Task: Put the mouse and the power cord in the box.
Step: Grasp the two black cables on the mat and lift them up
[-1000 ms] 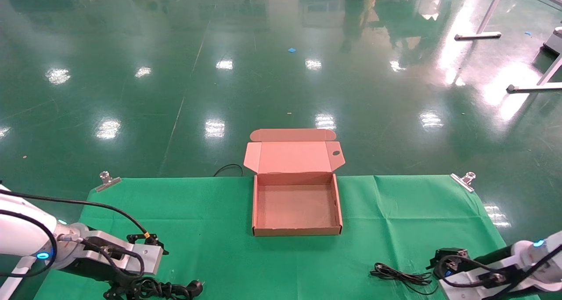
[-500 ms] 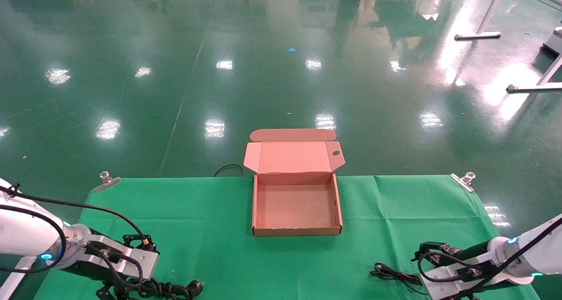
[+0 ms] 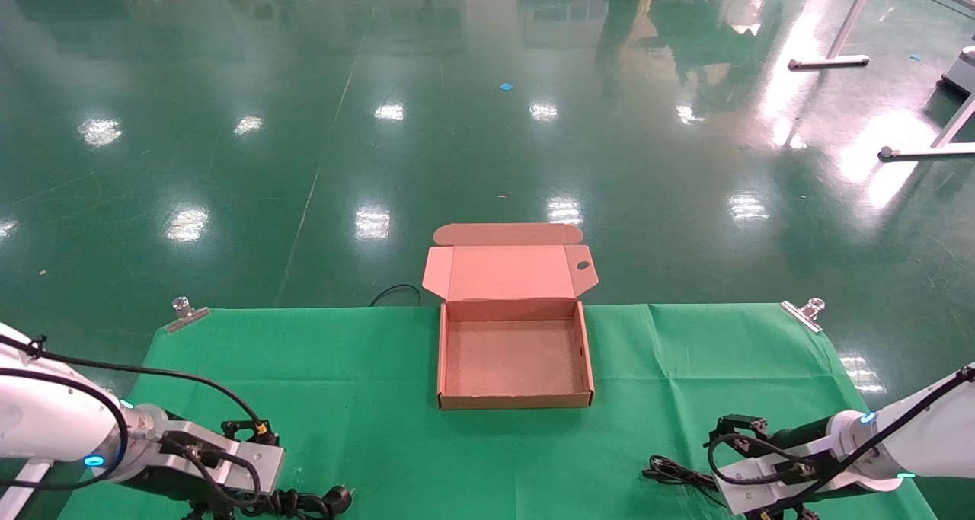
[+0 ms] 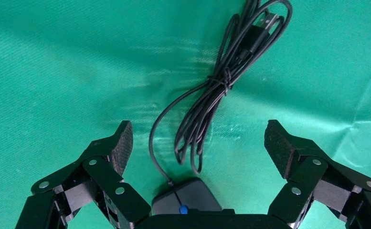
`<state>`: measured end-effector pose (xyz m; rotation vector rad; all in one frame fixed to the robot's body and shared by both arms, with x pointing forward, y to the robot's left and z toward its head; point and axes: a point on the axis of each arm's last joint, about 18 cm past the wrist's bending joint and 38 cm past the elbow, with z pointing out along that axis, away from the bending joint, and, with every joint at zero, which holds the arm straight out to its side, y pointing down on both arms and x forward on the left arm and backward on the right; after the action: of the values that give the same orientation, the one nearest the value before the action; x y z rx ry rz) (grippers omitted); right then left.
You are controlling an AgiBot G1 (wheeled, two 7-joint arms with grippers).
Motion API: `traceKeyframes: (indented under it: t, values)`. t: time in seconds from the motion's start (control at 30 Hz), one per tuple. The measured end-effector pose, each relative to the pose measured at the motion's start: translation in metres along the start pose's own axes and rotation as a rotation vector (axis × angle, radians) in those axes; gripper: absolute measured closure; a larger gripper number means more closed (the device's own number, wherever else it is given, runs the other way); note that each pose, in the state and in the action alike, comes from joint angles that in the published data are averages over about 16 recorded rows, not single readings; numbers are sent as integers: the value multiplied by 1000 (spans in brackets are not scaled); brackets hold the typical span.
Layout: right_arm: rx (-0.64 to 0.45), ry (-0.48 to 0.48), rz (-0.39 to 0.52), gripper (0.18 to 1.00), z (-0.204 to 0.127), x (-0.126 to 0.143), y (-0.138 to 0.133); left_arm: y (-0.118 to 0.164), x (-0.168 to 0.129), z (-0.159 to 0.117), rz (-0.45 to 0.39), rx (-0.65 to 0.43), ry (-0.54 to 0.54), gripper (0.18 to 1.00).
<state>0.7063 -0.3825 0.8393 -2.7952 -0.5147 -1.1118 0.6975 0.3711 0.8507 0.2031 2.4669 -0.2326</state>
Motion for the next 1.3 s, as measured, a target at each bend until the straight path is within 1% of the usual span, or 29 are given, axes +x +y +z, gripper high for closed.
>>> traceKeyframes:
  t: [0.27, 0.73, 0.93, 1.13, 1.3]
  values:
    - [-9, 6, 3, 178, 6, 1, -3, 3, 4, 7, -16, -15, -1, 184]
    - [-36, 9, 4, 186, 11, 1, -1, 3, 3, 11, -7, -29, -9, 186]
    - [-38, 8, 4, 218, 12, 1, -1, 3, 3, 12, -5, -29, -10, 202]
    - [-36, 7, 4, 280, 11, 1, -1, 3, 3, 11, -7, -29, -9, 246]
    - [-34, 7, 4, 366, 11, 1, -2, 4, 4, 11, -8, -29, -9, 315]
